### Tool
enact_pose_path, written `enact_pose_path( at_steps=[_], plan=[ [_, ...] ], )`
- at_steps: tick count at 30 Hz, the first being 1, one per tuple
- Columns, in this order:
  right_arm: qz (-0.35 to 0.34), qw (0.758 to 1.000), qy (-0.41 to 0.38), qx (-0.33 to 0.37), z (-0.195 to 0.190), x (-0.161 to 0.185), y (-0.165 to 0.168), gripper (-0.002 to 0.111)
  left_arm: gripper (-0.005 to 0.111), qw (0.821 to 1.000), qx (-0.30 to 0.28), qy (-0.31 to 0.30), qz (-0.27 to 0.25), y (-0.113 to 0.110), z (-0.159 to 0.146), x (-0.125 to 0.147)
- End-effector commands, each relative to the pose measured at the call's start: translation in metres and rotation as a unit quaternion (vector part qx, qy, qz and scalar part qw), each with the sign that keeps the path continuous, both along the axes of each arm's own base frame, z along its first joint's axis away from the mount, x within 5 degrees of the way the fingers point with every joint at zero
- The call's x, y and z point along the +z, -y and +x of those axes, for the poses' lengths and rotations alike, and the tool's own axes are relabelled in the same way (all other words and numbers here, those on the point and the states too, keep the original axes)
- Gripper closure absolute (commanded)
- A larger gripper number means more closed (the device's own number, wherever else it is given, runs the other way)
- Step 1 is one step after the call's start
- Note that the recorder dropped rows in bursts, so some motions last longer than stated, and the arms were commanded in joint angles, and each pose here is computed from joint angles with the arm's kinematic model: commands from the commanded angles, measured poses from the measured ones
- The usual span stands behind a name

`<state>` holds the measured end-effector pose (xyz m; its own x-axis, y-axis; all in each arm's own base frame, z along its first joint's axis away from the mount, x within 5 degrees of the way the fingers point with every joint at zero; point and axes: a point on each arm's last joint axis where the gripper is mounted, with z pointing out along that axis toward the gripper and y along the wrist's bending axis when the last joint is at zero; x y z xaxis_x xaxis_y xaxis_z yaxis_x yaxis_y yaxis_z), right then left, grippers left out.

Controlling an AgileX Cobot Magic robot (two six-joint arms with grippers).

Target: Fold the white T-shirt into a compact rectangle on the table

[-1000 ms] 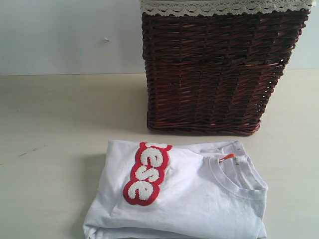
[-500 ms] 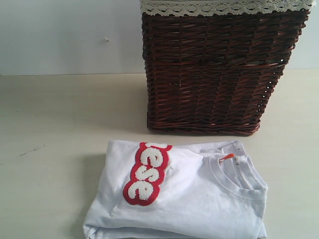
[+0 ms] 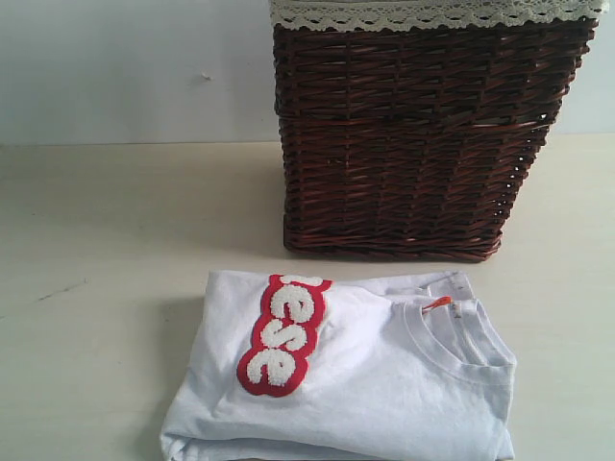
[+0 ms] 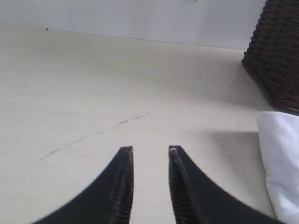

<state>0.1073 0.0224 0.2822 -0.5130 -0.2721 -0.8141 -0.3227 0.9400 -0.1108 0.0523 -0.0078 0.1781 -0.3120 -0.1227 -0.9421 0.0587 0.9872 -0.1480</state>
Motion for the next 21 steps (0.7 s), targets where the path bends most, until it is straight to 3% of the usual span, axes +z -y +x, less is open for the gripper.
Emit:
enact_pose_path(
  at_steps=[1,18,21],
  plan=[
    [0.001,1.000,0.005,0.000,-0.0007,-0.0004,0.0001,0.108,0.079,1.000,0.001,0.008,-0.003,0.0001,0.0000,0.0013],
    [0.000,1.000,0.008,-0.001,-0.0007,0.0001,0.0003,0.108,0.079,1.000,0.001,0.008,-0.003,0.0001,0.0000,0.0013],
    [0.029,0.999,0.037,-0.021,-0.0060,0.0067,0.0014,0.108,0.079,1.000,0.001,0.008,-0.003,0.0001,0.0000,0.0013]
  ],
)
